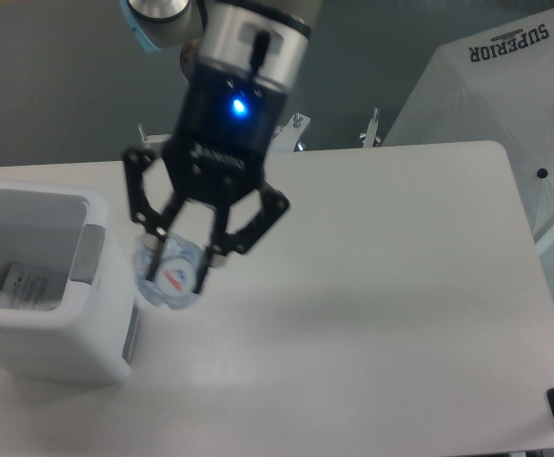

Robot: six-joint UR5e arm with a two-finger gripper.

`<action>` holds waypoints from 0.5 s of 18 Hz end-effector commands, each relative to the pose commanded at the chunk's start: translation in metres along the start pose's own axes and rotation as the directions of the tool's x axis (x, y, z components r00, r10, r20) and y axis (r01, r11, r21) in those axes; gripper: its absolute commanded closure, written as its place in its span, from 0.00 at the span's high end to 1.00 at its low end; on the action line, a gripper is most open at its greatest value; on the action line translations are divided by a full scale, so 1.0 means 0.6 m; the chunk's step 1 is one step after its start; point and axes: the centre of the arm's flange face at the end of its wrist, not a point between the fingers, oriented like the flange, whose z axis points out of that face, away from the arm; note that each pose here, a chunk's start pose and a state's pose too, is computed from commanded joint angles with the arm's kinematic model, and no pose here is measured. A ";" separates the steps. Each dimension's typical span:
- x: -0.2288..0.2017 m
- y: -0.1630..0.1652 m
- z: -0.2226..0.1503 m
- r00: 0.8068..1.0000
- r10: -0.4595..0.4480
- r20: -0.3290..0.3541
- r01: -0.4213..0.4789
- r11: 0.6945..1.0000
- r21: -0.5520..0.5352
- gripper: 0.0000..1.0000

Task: Place the trash in the trash can
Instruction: 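Lift the bottle upright and carry it over the trash bin, then lower the bottle into the bin and open the gripper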

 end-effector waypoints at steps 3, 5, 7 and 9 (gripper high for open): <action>0.061 0.000 0.007 0.999 0.033 -0.040 -0.033 0.999 -0.002 0.16; 0.093 0.003 0.013 0.997 0.049 -0.062 -0.049 0.999 -0.007 0.16; 0.104 0.010 0.027 0.996 0.052 -0.076 -0.053 0.998 -0.020 0.17; 0.130 0.023 0.052 0.992 0.069 -0.102 -0.072 0.997 -0.030 0.17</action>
